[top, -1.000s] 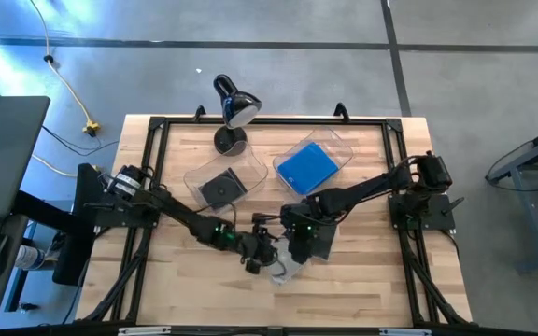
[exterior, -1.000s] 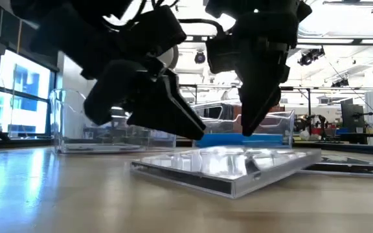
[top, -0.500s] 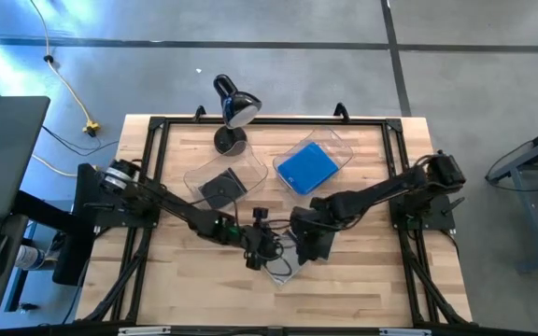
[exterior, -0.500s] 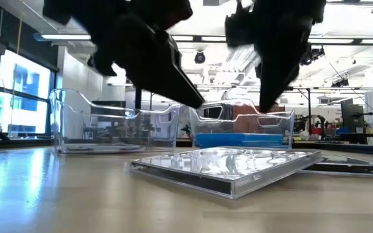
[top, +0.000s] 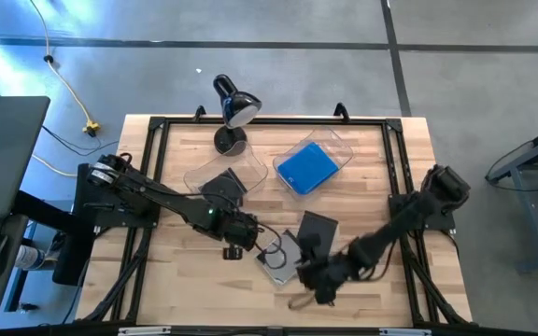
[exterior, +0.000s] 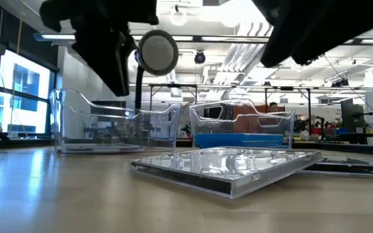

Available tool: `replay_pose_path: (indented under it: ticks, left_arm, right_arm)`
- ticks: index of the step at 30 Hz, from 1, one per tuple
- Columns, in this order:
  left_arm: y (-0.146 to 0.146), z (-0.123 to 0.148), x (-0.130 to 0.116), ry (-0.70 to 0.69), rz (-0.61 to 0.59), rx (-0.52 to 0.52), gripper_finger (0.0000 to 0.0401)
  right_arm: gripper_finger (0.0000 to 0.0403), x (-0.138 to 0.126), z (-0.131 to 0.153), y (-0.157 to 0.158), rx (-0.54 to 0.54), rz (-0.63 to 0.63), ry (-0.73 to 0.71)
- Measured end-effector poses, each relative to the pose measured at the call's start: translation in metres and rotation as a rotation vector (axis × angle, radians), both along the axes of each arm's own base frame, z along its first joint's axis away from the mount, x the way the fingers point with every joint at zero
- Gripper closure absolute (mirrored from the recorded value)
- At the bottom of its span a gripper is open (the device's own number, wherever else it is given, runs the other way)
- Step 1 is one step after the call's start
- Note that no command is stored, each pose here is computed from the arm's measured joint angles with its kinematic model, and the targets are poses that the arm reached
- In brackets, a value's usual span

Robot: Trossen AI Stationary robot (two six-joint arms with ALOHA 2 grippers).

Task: Pick & place jewel cases by type
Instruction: Put the left black CD case into the left transparent bin

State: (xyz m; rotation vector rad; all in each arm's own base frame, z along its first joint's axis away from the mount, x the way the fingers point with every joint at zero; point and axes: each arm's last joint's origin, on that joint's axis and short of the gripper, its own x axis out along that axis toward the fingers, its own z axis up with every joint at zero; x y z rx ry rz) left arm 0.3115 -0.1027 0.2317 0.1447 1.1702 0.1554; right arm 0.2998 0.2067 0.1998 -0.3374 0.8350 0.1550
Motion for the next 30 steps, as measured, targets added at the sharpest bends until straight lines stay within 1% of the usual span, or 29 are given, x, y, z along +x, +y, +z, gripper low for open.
replay_pose_path:
  ticks: [2, 4, 7, 9, 11, 13, 16, 18, 21, 23, 25, 28, 30]
  left_arm:
    - [0.001, 0.000, -0.003, 0.026, 0.053, -0.003, 0.0306]
    - [0.001, 0.000, -0.004, 0.020, 0.096, -0.026, 0.0306]
    - [-0.002, -0.003, 0.002, -0.031, 0.119, -0.107, 0.0306]
    - [-0.006, -0.011, 0.008, -0.066, 0.102, -0.178, 0.0306]
    - [-0.008, -0.017, 0.008, -0.070, 0.075, -0.248, 0.0306]
    - [-0.009, -0.020, 0.009, -0.083, 0.060, -0.285, 0.0306]
    - [-0.008, -0.023, 0.007, -0.078, 0.074, -0.253, 0.0306]
    - [-0.008, -0.021, 0.010, -0.123, 0.085, -0.235, 0.0301]
    - [-0.006, -0.025, 0.019, -0.162, 0.094, -0.250, 0.0284]
    - [-0.006, -0.030, 0.023, -0.164, 0.082, -0.266, 0.0267]
    - [-0.004, -0.034, 0.026, -0.152, 0.059, -0.261, 0.0247]
    - [-0.001, -0.041, 0.029, -0.132, 0.064, -0.258, 0.0215]
    - [0.000, -0.041, 0.029, -0.131, 0.072, -0.259, 0.0197]
  right_arm:
    - [0.0263, -0.001, -0.012, 0.013, -0.064, 0.036, -0.025]
    - [0.0263, -0.003, -0.024, 0.021, -0.140, 0.037, -0.032]
    - [0.0263, -0.006, -0.037, 0.029, -0.255, 0.024, -0.067]
    - [0.0263, -0.006, -0.044, 0.032, -0.288, 0.017, -0.076]
    - [0.0263, -0.006, -0.047, 0.033, -0.279, 0.015, -0.064]
    - [0.0263, -0.006, -0.048, 0.034, -0.228, 0.019, -0.042]
    - [0.0263, -0.008, -0.051, 0.034, -0.186, 0.048, 0.010]
    - [0.0263, -0.010, -0.052, 0.033, -0.185, 0.060, 0.035]
    - [0.0263, -0.014, -0.055, 0.029, -0.218, 0.070, 0.098]
    - [0.0263, -0.014, -0.056, 0.027, -0.263, 0.051, 0.094]
    - [0.0263, -0.013, -0.055, 0.025, -0.296, 0.047, 0.081]
    - [0.0263, -0.013, -0.056, 0.023, -0.310, 0.084, 0.108]
    - [0.0263, -0.013, -0.057, 0.022, -0.338, 0.114, 0.118]
